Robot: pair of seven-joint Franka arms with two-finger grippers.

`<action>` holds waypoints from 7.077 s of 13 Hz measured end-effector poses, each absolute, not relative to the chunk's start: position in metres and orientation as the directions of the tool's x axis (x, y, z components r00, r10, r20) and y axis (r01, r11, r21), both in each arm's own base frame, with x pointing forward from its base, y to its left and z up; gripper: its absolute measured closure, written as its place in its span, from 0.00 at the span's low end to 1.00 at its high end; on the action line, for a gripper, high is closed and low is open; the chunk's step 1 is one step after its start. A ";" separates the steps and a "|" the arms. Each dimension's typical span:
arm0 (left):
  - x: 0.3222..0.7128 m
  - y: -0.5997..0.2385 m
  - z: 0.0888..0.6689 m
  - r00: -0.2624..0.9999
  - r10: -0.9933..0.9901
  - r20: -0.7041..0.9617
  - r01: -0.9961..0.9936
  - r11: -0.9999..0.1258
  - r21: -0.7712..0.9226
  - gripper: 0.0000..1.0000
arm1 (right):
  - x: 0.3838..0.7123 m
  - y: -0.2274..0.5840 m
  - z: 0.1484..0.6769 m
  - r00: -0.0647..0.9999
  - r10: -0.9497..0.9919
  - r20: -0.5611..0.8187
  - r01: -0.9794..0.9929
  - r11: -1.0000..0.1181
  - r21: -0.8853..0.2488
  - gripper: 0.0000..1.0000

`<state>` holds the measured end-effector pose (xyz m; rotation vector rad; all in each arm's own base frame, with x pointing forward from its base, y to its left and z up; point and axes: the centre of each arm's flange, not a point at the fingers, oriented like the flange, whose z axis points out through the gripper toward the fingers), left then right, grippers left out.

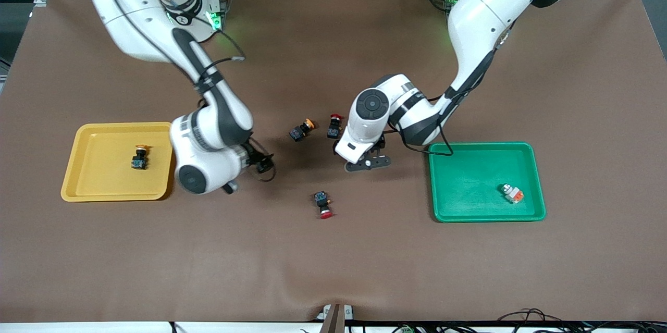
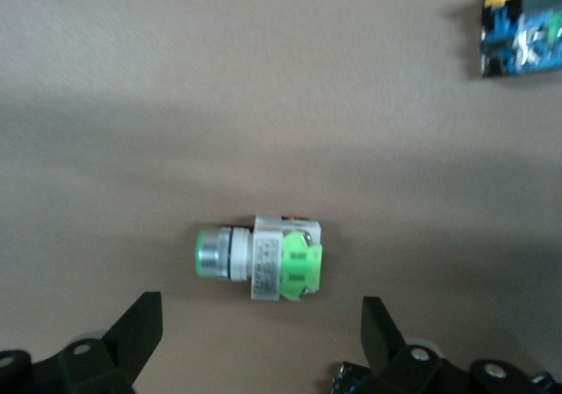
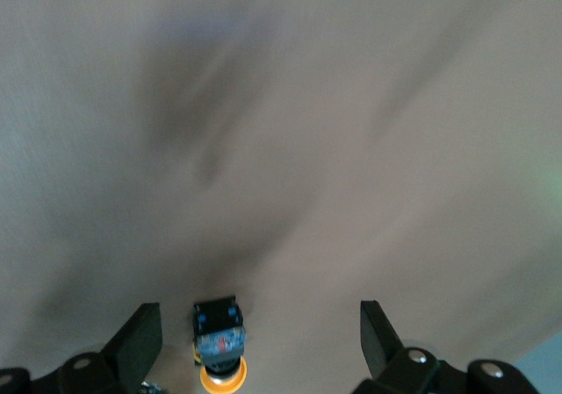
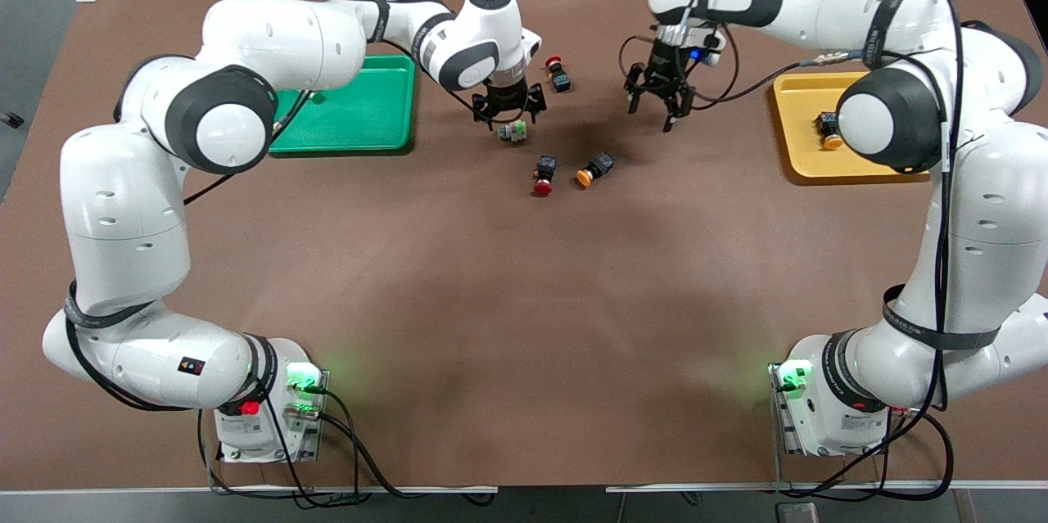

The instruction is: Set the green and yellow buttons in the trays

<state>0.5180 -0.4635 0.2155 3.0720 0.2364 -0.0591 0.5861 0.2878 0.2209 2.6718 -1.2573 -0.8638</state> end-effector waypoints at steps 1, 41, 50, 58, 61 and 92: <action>0.517 -0.465 0.211 0.988 0.150 -0.046 0.153 -0.986 0.060 0.00 | 0.578 0.295 0.219 0.514 -0.735 -0.442 -0.703 -0.656 0.274 0.00; 0.621 -0.207 0.320 0.958 0.276 -0.078 0.259 -0.950 -0.175 0.34 | 0.619 -0.063 0.247 0.881 -0.104 -0.461 -0.140 -0.989 -0.045 0.59; 0.647 -0.119 0.240 0.917 0.372 -0.145 0.363 -0.928 -0.087 0.34 | 0.623 -0.087 0.200 0.871 -0.018 -0.491 -0.084 -0.990 -0.114 0.10; 0.659 -0.130 0.298 0.931 0.362 -0.046 0.360 -0.932 -0.045 0.00 | 0.694 -0.037 0.325 0.957 0.055 -0.286 0.024 -0.994 -0.110 0.00; 0.651 -0.148 0.369 0.941 0.338 0.024 0.338 -0.938 -0.070 0.00 | 0.717 -0.037 0.386 0.986 0.052 -0.159 0.035 -0.994 -0.102 0.00; 0.485 -0.048 0.642 0.999 0.028 -0.032 0.028 -1.000 0.011 0.00 | 0.517 0.027 0.674 0.999 -0.035 -0.036 -0.035 -0.999 -0.001 0.00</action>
